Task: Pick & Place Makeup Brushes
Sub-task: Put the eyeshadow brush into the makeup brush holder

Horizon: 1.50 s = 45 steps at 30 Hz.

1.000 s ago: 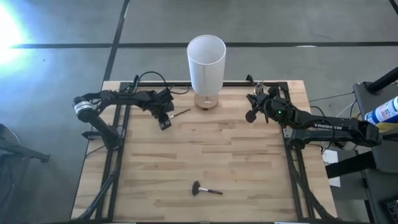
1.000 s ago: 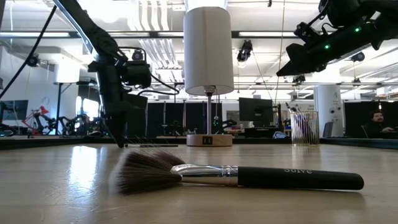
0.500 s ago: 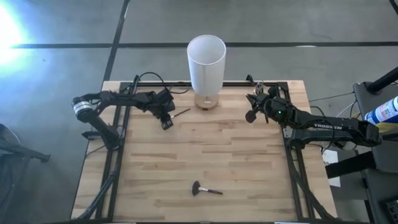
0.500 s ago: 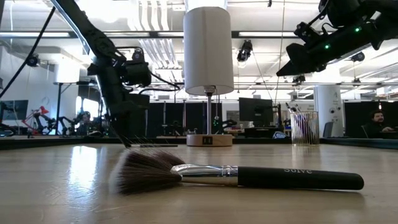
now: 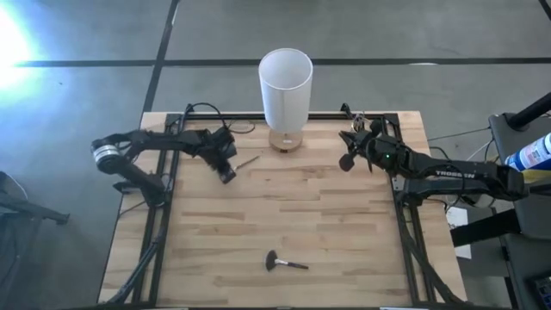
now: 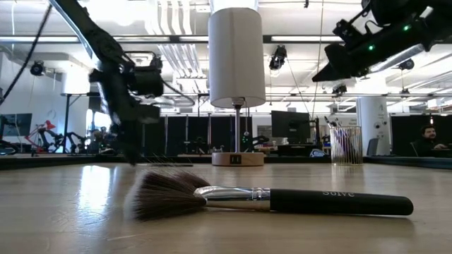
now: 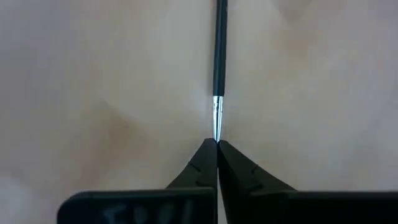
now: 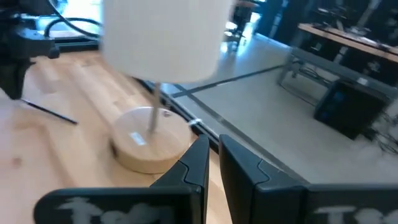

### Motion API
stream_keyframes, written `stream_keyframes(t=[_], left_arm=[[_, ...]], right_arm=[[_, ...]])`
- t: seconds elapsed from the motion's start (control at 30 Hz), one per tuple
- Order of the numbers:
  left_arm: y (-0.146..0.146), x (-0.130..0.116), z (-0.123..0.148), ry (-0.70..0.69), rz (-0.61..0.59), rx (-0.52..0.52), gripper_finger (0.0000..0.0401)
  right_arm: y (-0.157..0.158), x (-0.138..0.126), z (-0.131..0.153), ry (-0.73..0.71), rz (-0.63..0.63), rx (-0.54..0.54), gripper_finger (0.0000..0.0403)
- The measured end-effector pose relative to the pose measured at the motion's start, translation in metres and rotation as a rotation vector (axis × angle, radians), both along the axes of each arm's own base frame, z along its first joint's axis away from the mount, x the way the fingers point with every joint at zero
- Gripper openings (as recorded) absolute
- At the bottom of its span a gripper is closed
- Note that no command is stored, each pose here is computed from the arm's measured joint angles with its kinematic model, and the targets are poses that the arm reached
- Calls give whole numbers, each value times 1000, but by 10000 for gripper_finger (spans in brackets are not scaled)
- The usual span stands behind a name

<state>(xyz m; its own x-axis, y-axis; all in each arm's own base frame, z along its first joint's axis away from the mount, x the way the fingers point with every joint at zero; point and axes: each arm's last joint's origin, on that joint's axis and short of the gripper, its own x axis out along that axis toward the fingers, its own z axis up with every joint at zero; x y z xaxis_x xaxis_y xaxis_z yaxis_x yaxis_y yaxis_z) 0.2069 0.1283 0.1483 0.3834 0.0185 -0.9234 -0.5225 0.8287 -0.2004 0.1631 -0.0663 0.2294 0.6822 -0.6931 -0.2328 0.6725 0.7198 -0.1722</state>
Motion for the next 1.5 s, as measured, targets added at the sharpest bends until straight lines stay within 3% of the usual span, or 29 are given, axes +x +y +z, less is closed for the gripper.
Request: stream_keyframes(t=[0.2,0.33,0.73,1.0,1.2,1.5], left_arm=[[-15,-5,34,-168,106,-209,1],[-25,-1,48,-251,156,-318,0],[-40,42,56,-417,164,-515,0],[-42,66,60,-420,107,-537,0],[-41,74,65,-433,72,-540,0],[-41,76,64,-433,55,-550,0]], right_arm=[[22,14,5,15,146,-11,34],[41,31,1,40,265,41,34],[71,112,-6,181,527,155,34],[75,166,-1,432,599,92,40],[76,200,-5,610,613,71,83],[73,228,-2,728,557,-64,136]])
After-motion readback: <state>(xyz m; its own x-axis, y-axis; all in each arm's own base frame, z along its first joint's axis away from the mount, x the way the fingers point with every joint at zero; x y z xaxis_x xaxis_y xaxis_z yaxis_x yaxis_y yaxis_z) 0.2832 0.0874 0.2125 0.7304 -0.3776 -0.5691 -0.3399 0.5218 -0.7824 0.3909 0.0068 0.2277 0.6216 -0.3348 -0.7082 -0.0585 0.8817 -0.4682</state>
